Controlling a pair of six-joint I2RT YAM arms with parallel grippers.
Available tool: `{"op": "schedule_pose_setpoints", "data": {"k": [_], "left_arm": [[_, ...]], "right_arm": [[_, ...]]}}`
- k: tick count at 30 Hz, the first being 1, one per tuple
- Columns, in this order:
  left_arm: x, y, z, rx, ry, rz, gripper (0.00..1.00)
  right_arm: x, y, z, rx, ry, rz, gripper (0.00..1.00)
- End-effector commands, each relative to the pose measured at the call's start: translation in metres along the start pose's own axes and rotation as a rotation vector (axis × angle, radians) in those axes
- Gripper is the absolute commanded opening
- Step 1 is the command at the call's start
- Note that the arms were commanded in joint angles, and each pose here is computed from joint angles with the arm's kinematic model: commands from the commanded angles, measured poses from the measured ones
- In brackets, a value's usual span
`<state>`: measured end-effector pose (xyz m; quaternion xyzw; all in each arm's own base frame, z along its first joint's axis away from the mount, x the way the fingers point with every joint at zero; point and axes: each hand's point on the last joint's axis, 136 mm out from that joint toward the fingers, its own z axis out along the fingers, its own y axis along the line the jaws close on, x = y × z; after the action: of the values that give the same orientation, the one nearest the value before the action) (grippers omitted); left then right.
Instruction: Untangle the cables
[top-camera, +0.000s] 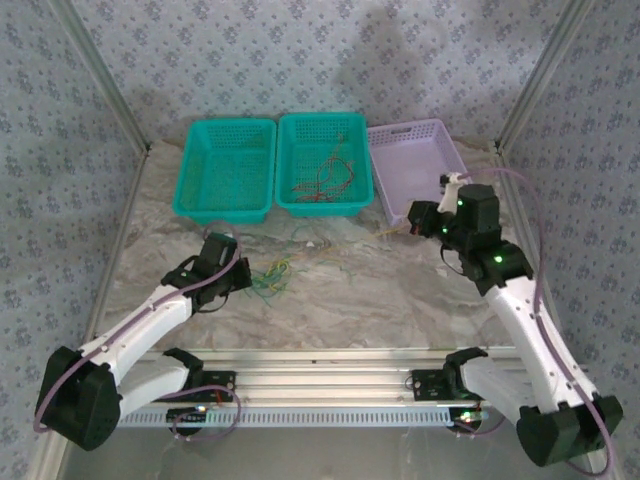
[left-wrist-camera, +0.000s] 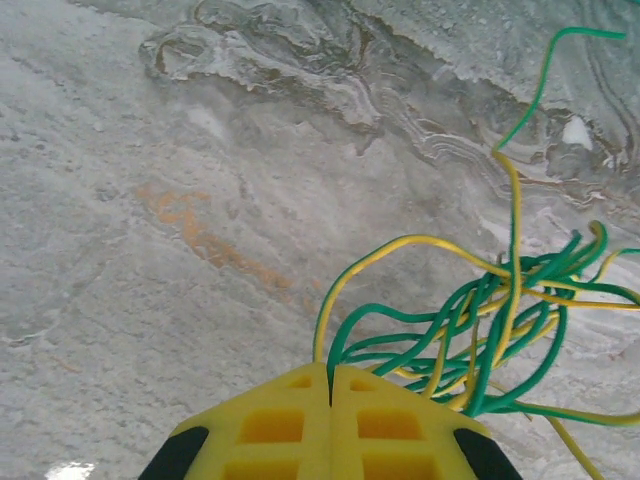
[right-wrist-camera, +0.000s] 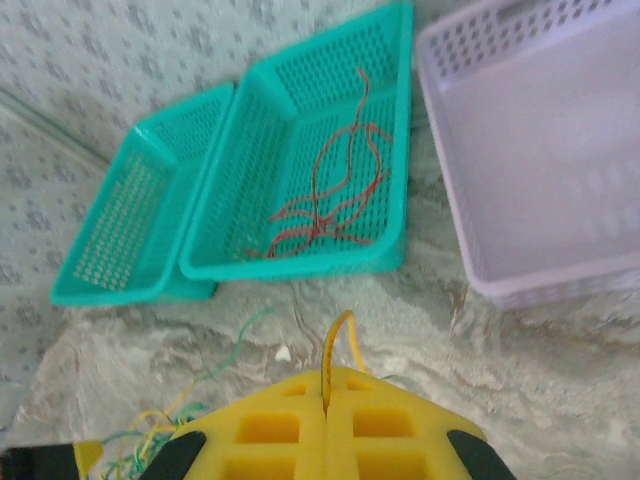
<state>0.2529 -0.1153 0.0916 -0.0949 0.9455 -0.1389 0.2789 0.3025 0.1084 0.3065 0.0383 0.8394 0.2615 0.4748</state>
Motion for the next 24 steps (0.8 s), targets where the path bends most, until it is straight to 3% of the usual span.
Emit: {"op": "schedule_pose_setpoints", "data": {"k": [1,6,16,24], "left_arm": [[-0.008,0.003,-0.007,-0.022,-0.018,0.012,0.0],[-0.009,0.008,-0.007,-0.045,-0.02,0.013,0.0],[-0.009,0.013,-0.007,-0.073,-0.028,0.022,0.0],[-0.011,0.015,-0.004,-0.082,-0.041,0.015,0.0]], "right_arm": [[-0.024,0.006,-0.031,0.018,-0.064,-0.017,0.0],[-0.046,0.012,-0.056,0.025,-0.137,0.021,0.0],[-0.125,0.031,-0.127,0.032,-0.42,0.1,0.0],[-0.167,0.061,-0.129,-0.02,-0.392,0.099,0.0]]}}
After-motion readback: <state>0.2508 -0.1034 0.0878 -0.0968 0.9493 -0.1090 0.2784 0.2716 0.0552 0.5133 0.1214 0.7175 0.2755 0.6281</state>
